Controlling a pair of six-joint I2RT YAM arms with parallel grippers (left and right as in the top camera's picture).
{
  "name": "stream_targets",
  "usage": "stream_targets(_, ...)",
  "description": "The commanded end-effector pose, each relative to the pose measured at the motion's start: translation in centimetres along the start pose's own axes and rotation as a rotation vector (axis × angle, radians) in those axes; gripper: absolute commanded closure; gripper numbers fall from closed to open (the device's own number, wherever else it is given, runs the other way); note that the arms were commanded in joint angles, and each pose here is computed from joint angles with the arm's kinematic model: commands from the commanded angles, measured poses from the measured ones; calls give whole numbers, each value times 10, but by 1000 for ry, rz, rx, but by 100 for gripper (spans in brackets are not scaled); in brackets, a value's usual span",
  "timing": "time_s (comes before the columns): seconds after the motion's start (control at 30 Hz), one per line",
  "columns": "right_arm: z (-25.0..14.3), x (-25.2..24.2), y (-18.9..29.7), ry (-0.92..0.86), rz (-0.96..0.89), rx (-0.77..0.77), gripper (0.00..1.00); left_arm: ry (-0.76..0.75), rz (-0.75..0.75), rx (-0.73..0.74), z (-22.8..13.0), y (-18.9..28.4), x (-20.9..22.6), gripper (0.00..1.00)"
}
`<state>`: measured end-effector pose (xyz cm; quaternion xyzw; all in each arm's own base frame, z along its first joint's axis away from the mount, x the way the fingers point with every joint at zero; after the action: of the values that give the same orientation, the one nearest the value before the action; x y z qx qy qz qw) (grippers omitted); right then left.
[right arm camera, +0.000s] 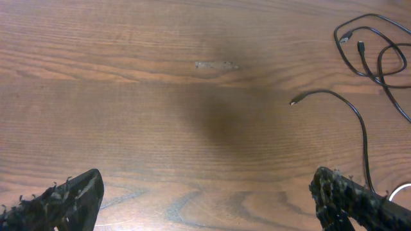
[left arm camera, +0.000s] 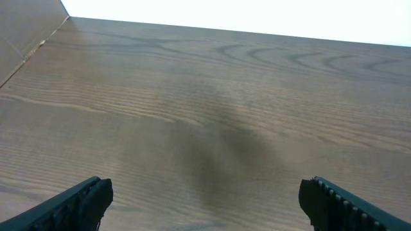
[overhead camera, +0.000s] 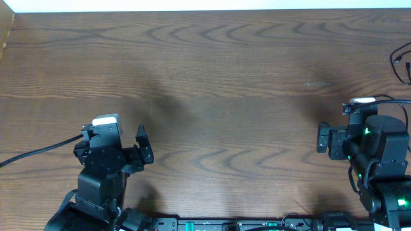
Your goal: Untangle cables
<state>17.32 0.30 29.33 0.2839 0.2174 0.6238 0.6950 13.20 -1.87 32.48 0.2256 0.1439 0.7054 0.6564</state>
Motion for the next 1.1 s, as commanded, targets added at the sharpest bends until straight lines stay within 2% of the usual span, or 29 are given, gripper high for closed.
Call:
stream_targets(0.0, -1, -2, 1, -20, -17, -7, 1, 9, 3, -2, 0, 0, 1, 2)
stream_targets(0.8, -1, -2, 1, -20, -17, -7, 1, 9, 3, -2, 0, 0, 1, 2)
stream_targets(1.07, -1, -2, 1, -20, -17, -7, 1, 22, 57, 45, -13, 7, 13, 2)
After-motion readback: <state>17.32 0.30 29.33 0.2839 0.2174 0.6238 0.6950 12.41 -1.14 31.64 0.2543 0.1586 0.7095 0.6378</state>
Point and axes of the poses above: each gripper's point midway between its finger pads, its own y axis back along the fingers, its own x axis along the line the jaws close on, z = x × y, the point moved 9 cm from there along y, back along the fingers, and after that the axes turned 10 degrees about -y, right-handed, at the moved point
